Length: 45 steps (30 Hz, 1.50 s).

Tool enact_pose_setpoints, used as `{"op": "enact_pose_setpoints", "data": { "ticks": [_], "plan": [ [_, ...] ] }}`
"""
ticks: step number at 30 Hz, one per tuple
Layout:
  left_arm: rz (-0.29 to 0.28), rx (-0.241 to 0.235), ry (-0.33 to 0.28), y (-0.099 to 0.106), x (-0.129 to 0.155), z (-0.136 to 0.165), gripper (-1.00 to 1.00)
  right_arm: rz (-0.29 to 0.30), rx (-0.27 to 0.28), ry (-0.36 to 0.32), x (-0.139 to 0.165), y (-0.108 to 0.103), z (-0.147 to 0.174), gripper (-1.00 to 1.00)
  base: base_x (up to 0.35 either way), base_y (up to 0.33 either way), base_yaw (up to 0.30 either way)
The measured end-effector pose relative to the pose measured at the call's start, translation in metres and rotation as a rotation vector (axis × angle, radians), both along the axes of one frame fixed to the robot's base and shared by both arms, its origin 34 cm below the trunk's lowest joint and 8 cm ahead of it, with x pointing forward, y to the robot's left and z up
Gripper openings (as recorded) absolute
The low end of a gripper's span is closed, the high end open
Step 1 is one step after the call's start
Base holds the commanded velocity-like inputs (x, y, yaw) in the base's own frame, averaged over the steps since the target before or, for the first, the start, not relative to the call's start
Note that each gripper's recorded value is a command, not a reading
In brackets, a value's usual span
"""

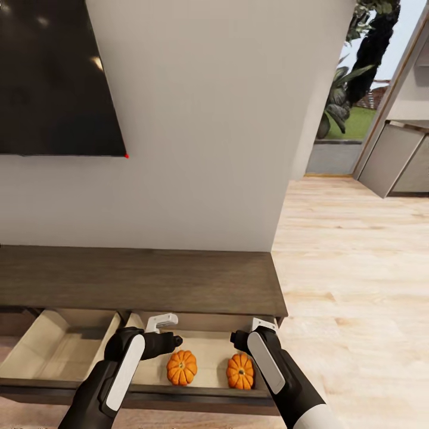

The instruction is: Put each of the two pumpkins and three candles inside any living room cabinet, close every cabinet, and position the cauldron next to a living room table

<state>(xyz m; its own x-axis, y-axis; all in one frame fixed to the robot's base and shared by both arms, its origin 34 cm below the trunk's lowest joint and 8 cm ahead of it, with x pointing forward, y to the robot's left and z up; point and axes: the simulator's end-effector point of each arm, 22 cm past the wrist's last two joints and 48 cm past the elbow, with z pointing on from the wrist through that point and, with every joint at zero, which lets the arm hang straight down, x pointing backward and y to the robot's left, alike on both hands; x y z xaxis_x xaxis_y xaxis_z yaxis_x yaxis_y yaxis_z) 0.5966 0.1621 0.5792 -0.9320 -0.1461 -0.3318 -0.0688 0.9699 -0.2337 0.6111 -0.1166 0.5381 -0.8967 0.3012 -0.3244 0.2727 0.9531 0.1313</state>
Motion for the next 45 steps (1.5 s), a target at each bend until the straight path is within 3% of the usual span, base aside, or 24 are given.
{"op": "enact_pose_setpoints", "data": {
  "ticks": [22, 45],
  "plan": [
    [0.000, 0.000, 0.001, 0.000, 0.004, 0.041, 1.00, 0.002, -0.001, 0.002, 0.004, 0.000, 0.040, 1.00, -0.096, 0.000, 0.000],
    [-0.004, -0.006, -0.057, -0.002, 0.017, 0.059, 1.00, 0.008, 0.000, 0.000, 0.004, 0.003, 0.042, 1.00, -0.061, -0.005, 0.000]
  ]
}}
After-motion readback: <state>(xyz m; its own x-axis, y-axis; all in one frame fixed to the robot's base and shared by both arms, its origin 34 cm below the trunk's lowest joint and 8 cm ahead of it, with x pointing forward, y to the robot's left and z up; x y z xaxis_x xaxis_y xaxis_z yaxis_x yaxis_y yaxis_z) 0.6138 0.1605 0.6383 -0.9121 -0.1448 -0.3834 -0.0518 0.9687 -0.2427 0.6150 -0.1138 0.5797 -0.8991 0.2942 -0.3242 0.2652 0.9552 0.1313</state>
